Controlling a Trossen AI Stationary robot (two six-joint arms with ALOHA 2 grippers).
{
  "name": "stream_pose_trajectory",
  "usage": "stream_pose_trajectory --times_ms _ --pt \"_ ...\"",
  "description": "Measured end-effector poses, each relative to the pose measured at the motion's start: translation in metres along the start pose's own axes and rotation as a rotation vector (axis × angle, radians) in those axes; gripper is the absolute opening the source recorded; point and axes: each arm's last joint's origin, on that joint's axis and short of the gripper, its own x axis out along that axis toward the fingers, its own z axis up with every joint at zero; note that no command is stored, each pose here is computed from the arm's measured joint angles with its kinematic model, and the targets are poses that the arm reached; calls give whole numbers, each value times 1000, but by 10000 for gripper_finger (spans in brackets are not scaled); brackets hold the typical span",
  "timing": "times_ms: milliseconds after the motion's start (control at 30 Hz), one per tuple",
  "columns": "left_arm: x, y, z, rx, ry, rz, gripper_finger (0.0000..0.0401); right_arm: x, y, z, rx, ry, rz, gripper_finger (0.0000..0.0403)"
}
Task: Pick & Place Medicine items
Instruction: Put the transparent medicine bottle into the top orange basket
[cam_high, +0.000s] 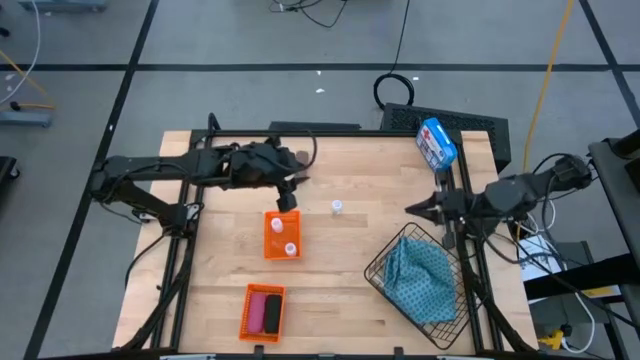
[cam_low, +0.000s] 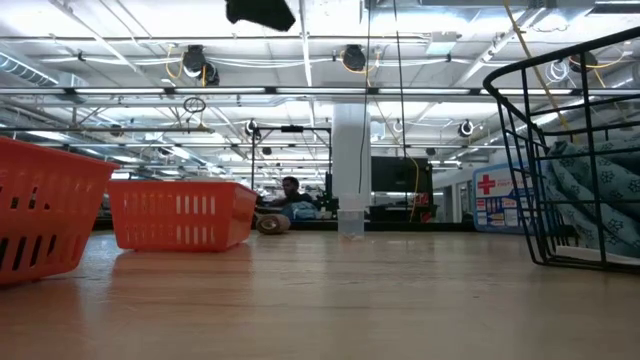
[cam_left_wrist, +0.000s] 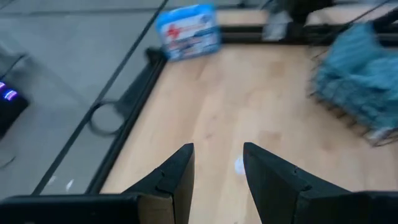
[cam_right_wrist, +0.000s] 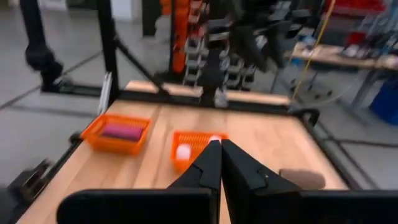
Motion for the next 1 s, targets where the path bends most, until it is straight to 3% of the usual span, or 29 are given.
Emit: stream_pose_trajectory --times_ms 267,400,1000 --pt "-7 -4 12 46 -133 -24 147 23 -8 -51 22 -97 -51 0" --pt "5 -3 4 31 -150 -7 147 26 -15 -65 18 -110 -52 0" --pt "61 35 -61 -304 -123 130 147 23 -38 -117 43 -147 -223 0"
